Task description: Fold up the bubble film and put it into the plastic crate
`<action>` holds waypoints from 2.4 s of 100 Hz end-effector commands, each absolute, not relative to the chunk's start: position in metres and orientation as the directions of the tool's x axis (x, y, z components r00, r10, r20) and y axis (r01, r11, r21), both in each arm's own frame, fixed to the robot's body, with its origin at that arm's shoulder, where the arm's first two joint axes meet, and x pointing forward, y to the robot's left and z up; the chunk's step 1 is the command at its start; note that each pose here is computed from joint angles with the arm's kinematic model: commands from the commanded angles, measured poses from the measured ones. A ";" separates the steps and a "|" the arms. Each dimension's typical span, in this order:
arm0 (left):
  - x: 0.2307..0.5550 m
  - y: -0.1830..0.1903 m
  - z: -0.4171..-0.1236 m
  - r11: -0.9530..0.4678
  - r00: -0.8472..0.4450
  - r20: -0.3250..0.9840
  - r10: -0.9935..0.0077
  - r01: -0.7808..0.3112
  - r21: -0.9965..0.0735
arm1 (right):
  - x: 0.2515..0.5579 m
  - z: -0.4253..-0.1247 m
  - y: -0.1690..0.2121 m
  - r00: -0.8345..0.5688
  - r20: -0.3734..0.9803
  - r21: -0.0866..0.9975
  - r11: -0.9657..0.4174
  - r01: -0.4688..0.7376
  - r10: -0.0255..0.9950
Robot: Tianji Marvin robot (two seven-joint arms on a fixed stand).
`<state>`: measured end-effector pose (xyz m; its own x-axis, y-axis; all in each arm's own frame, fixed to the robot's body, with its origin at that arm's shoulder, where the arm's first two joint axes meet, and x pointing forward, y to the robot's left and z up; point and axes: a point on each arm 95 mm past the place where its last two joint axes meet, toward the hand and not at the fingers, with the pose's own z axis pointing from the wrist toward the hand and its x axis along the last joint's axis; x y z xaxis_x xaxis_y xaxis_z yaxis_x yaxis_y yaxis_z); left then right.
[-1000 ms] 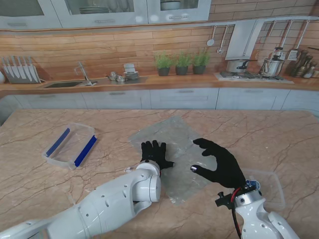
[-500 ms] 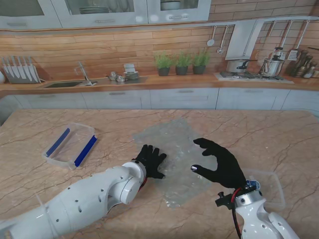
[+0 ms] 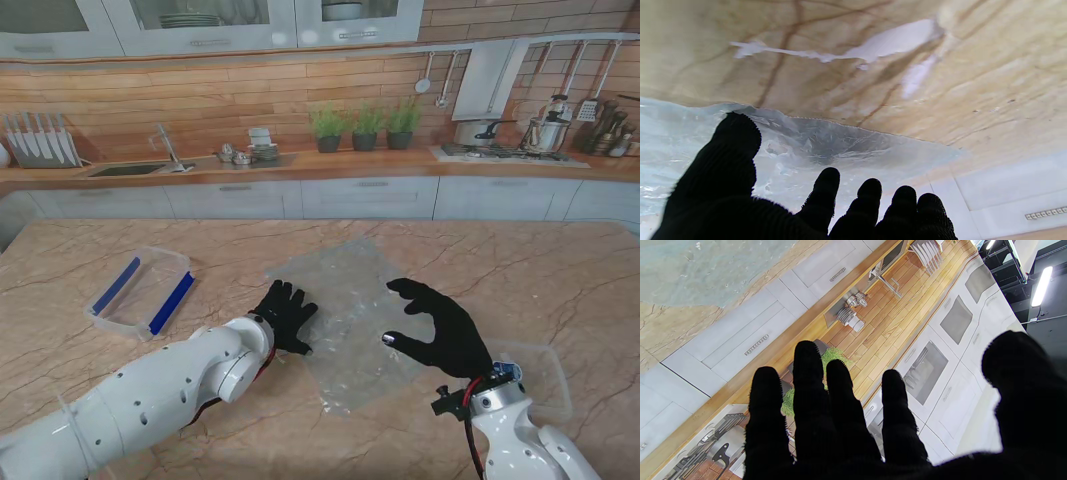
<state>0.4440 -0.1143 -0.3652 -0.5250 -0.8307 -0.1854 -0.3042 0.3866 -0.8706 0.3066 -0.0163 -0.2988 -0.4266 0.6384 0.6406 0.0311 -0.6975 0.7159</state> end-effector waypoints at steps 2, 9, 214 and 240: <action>0.449 -0.093 -0.373 0.405 -0.504 -0.210 -0.838 -0.316 -0.858 | 0.306 -0.299 -0.014 -0.424 0.645 0.712 -0.702 0.032 0.635; 0.454 -0.087 -0.369 0.421 -0.505 -0.232 -0.831 -0.298 -0.857 | 0.307 -0.299 -0.014 -0.424 0.646 0.711 -0.702 0.034 0.635; 0.422 -0.107 -0.382 0.540 -0.644 -0.281 -0.711 -0.245 -0.805 | 0.306 -0.299 -0.013 -0.423 0.659 0.703 -0.709 0.051 0.622; 0.419 -0.090 -0.390 0.502 -0.607 -0.208 -0.767 -0.367 -0.783 | 0.307 -0.300 -0.013 -0.420 0.659 0.703 -0.709 0.051 0.624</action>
